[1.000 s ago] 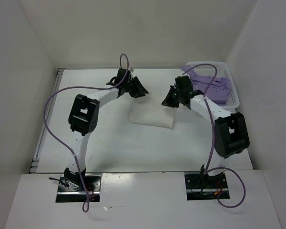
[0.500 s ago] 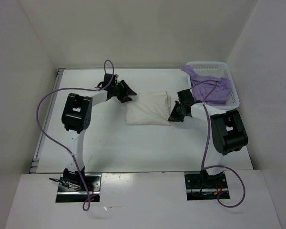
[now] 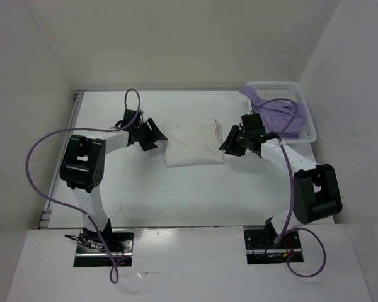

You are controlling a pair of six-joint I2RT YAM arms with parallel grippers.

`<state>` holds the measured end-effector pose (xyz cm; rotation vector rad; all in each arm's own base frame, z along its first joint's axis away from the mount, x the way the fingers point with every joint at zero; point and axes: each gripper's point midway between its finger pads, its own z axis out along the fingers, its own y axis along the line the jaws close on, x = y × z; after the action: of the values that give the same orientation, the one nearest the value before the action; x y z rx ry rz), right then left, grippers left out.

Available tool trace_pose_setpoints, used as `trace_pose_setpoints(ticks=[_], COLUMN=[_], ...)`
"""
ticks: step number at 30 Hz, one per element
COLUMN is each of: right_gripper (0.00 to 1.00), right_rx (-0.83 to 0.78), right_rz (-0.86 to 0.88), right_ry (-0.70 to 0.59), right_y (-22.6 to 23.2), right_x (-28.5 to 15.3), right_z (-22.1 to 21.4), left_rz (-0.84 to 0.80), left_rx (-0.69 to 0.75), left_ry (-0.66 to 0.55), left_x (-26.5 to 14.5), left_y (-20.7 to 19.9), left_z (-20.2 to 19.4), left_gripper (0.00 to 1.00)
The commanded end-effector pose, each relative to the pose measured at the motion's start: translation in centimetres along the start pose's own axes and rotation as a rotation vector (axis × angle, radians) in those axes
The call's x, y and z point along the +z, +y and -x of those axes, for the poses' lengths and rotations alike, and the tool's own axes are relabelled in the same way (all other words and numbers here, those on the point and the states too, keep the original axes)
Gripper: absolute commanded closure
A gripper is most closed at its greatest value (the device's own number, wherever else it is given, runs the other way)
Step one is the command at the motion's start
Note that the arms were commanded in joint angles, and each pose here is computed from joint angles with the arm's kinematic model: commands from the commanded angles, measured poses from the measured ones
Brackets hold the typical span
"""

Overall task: Fold and stack the t-shirts
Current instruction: Smooth out wrinkles on the folded tshirt, then put the neatly folded tshirt into the corner of the board with the left arm

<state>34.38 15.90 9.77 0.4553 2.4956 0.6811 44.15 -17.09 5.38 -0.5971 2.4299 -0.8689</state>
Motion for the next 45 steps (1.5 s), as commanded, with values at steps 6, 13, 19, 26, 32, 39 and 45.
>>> trace_pose_setpoints(ticks=[6, 13, 19, 26, 32, 39, 45], right_gripper=[0.58, 0.58, 0.58, 0.58, 0.57, 0.5, 0.5], right_rx=[-0.025, -0.019, -0.014, -0.037, -0.064, -0.072, -0.085], right_rz=[0.06, 0.078, 0.067, 0.05, 0.069, 0.074, 0.063], right_ry=[0.018, 0.011, 0.024, 0.044, 0.065, 0.074, 0.087], right_y=[0.8, 1.1, 0.6, 0.0, 0.5, 0.8, 0.6], right_x=[-1.4, -1.8, -1.9, -1.7, -1.3, -0.8, -0.4], right_z=[-0.9, -0.9, -1.6, -2.0, -1.9, -1.5, -1.6], left_rz=[0.03, 0.018, -0.011, 0.035, 0.111, 0.084, 0.134], left_rx=[0.096, 0.062, 0.002, -0.196, -0.439, -0.494, -0.411], left_ry=[0.085, 0.14, -0.018, -0.26, -0.503, -0.564, -0.713], left_x=[3.0, 6.7, 5.6, -1.4, -10.4, -15.6, -20.6], left_y=[0.7, 0.3, -0.3, 7.5, 15.9, 14.8, 13.7], left_z=[-3.3, -3.9, 5.5, 18.1, 22.9, 18.2, 16.1], left_gripper=[0.37, 0.69, 0.92, 0.93, 0.57, 0.13, 0.28])
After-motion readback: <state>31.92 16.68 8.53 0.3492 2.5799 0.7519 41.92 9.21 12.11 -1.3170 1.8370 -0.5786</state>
